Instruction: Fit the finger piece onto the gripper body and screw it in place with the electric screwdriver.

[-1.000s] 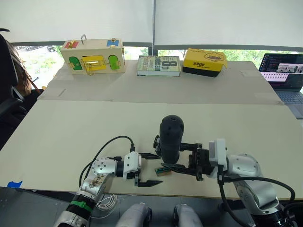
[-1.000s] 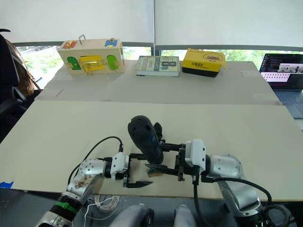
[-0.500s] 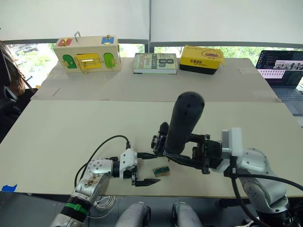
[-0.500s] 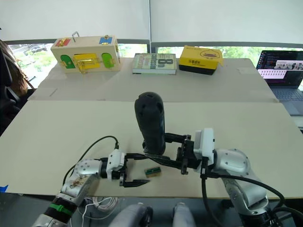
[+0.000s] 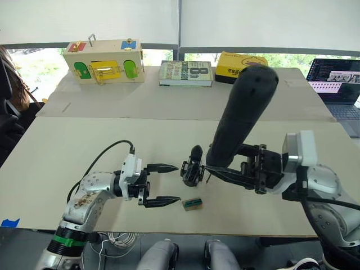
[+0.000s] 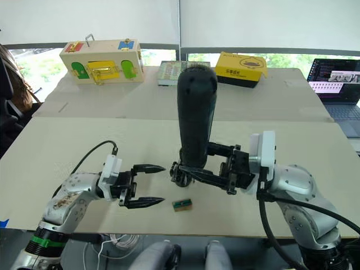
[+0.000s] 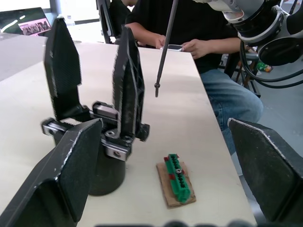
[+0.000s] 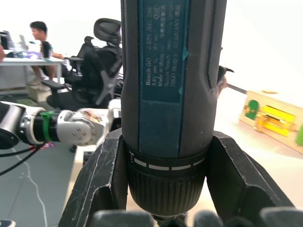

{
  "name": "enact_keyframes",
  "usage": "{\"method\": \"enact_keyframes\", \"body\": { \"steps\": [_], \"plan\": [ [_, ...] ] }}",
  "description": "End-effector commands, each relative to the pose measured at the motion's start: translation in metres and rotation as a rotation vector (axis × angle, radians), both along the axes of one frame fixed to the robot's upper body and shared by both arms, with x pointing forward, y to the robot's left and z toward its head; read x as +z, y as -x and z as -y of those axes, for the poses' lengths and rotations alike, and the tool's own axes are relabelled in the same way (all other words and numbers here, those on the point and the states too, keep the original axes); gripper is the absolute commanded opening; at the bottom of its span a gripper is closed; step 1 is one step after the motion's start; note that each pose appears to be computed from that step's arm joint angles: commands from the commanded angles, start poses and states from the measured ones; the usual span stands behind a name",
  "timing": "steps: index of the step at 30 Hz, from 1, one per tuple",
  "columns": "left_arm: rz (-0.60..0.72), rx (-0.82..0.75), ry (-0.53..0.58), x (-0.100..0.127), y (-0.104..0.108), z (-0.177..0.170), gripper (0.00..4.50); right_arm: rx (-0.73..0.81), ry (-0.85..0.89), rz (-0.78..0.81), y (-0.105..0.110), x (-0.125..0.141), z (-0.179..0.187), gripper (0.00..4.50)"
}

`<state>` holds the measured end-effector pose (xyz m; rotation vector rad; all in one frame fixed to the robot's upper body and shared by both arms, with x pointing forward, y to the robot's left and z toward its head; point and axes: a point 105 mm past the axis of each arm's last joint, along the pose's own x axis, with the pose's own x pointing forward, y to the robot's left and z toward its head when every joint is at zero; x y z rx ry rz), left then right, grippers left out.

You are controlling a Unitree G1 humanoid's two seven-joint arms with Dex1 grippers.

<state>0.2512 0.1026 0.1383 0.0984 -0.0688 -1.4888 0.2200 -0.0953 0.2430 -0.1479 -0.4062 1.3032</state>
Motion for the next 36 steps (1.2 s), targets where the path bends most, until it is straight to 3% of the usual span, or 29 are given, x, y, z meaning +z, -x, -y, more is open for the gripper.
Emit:
{"method": "enact_keyframes", "body": {
  "steps": [1, 15, 24, 36],
  "plan": [
    [0.028, 0.001, -0.002, 0.013, -0.002, -0.006, 4.5, -0.018, -0.063, 0.076, 0.001, 0.027, 0.007, 1.9],
    [0.053, 0.084, -0.068, -0.003, -0.018, -0.025, 4.5, 0.008, -0.123, 0.089, -0.023, 0.041, -0.006, 1.9],
    [0.108, 0.106, -0.034, -0.001, -0.021, -0.022, 4.5, 0.083, -0.127, 0.048, -0.027, 0.036, -0.027, 1.9],
    [0.086, 0.14, -0.059, -0.013, -0.027, -0.011, 4.5, 0.125, -0.101, -0.008, -0.034, 0.025, -0.039, 1.9]
  ]
}}
